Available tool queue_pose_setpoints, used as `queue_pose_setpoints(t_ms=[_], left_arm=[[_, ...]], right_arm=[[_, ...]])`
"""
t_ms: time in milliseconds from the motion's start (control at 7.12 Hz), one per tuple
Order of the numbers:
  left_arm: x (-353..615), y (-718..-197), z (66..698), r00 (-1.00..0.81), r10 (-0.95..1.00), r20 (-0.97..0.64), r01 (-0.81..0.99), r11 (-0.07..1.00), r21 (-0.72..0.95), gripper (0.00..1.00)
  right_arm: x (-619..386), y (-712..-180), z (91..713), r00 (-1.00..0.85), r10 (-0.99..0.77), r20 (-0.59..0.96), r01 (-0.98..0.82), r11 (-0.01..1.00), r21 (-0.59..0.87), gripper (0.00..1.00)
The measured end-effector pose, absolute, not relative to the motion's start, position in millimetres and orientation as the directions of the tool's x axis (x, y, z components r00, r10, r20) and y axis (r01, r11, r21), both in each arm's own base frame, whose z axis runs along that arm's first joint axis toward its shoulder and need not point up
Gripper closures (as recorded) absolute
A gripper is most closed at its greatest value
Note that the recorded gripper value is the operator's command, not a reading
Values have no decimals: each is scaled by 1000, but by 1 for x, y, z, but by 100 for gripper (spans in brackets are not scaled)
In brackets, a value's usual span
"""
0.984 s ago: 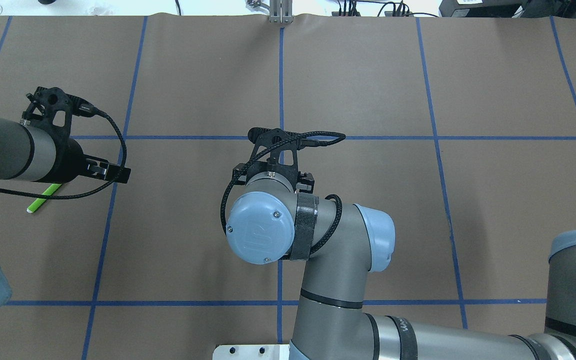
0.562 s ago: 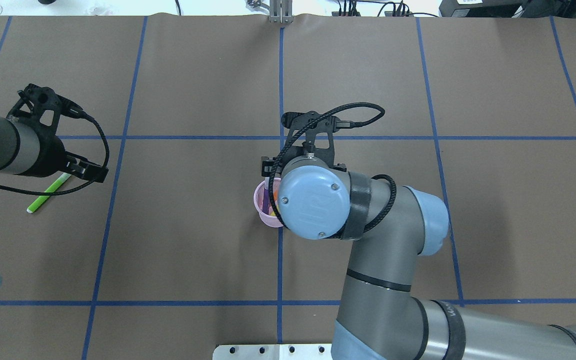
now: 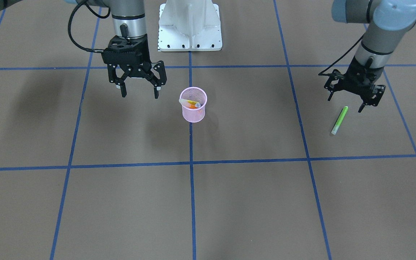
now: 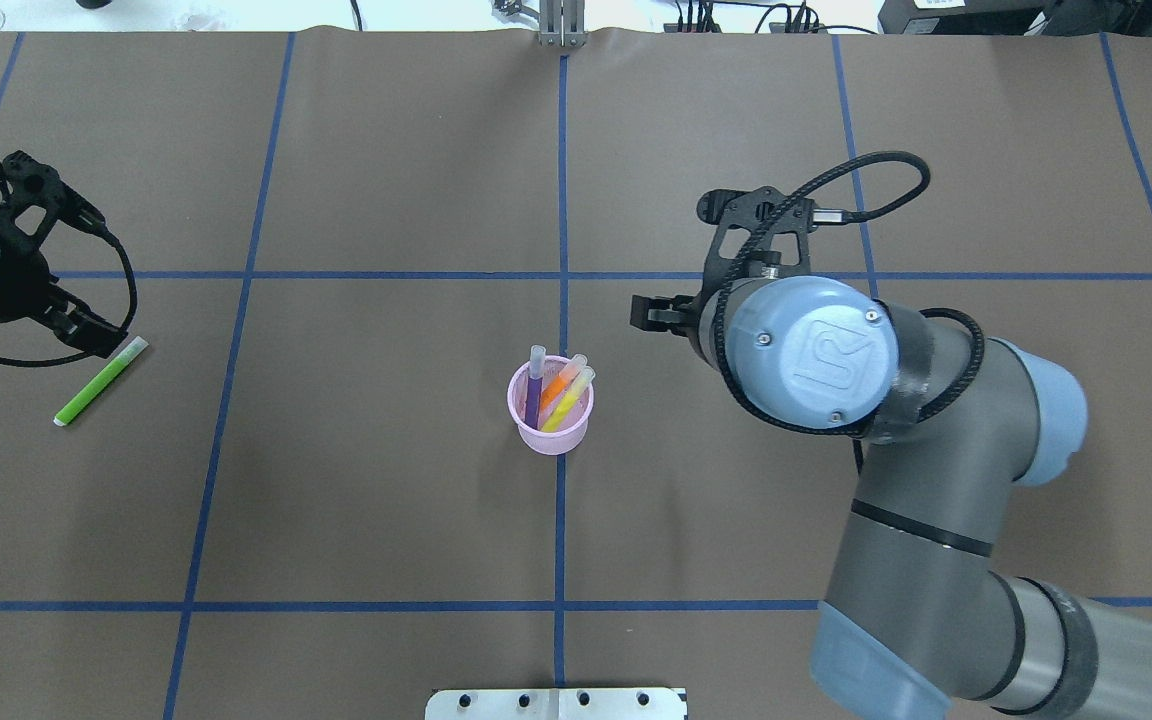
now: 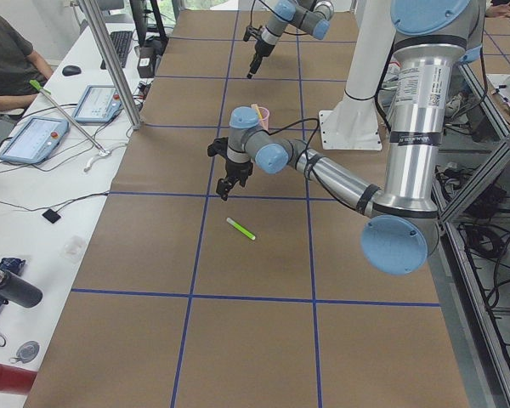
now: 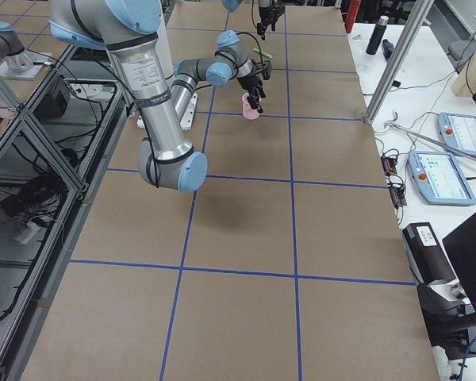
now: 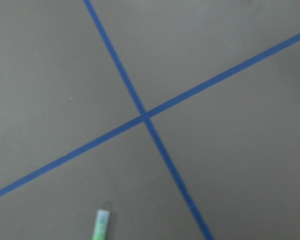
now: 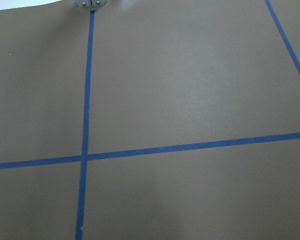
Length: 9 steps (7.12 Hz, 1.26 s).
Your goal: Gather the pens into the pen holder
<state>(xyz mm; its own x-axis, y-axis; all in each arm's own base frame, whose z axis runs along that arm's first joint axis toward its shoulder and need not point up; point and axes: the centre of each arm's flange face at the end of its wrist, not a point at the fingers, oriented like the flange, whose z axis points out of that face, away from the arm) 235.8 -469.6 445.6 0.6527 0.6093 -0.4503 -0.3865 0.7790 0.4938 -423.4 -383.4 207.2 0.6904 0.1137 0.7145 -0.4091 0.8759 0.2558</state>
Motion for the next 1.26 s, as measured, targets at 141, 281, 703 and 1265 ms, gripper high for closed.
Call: queue_pose_setpoints(t_ms=[141, 281, 703, 1265], left_arm=[[236, -478, 464, 640, 614, -462, -409, 781, 472, 1], [239, -484, 476, 629, 612, -480, -420, 787, 452, 1], [251, -491, 496, 576, 603, -552, -446, 797, 407, 1], [268, -511, 517, 521, 635, -570, -505, 768, 394, 0]], right_arm=[[-412, -384, 221, 699, 127, 704, -404, 882, 242, 0], [-399, -390, 236, 706, 149, 693, -396, 893, 212, 0], [-334, -430, 287, 758, 132, 639, -299, 941, 161, 0], [-231, -481, 358, 751, 132, 647, -181, 983, 9, 0]])
